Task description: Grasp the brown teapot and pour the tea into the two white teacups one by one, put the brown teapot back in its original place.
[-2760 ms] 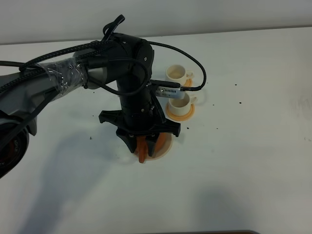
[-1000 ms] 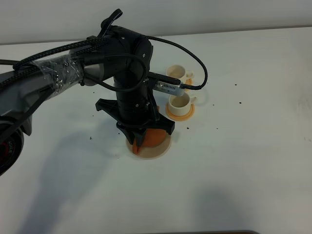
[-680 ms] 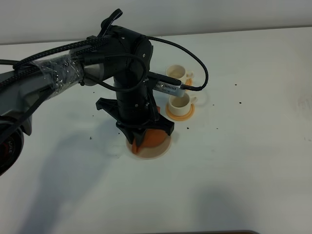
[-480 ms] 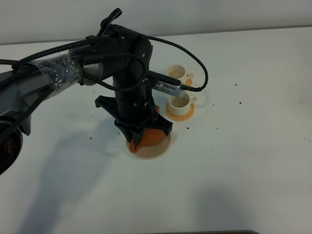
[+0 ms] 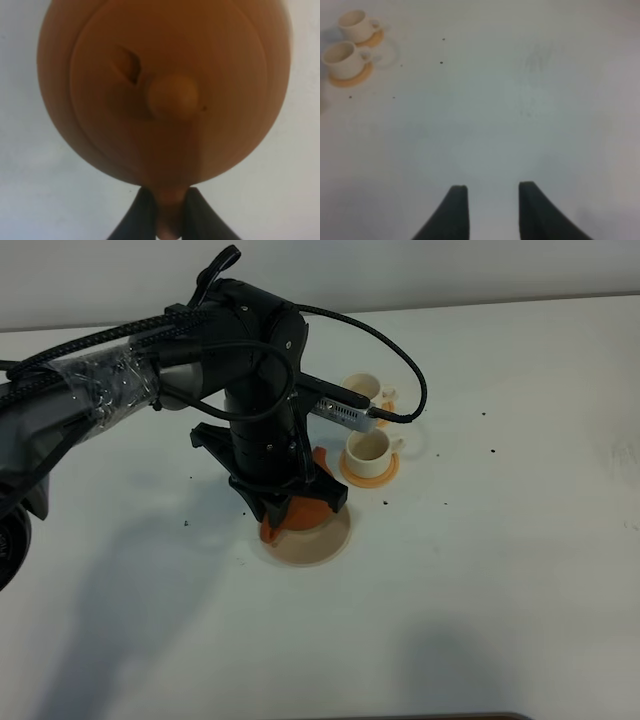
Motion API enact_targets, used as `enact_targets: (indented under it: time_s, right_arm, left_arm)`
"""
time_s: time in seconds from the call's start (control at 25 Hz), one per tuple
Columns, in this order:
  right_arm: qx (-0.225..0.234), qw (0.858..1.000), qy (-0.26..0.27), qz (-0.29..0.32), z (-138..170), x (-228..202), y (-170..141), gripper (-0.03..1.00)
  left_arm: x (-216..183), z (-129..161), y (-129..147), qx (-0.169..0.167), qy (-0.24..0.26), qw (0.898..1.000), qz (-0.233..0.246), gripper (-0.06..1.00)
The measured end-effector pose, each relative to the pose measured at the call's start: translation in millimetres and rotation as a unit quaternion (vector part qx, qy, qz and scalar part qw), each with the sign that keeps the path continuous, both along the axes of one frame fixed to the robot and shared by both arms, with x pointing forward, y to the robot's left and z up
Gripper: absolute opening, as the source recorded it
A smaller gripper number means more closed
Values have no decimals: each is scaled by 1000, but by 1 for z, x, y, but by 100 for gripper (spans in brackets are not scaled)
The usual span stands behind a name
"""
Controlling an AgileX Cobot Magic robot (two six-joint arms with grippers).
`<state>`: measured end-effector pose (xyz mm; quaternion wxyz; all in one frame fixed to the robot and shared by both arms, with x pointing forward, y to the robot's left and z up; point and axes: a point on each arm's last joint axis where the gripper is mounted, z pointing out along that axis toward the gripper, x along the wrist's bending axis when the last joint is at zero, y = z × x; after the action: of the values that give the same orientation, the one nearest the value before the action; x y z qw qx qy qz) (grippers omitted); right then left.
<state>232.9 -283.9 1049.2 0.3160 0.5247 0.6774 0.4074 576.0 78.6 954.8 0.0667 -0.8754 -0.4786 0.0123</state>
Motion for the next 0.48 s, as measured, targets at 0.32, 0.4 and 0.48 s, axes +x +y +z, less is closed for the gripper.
enact_targets:
  time_s: [0.32,0.4,0.48]
  right_arm:
    - [0,1000,0,0,0,0,0,24]
    - [0,1000,0,0,0,0,0,24]
    - [0,1000,0,0,0,0,0,24]
  left_arm:
    - [6,30,10,5,-49,998,-45,11]
    - [10,37,14,7,-63,997,-51,11]
    - [14,42,17,6,-71,995,-63,11]
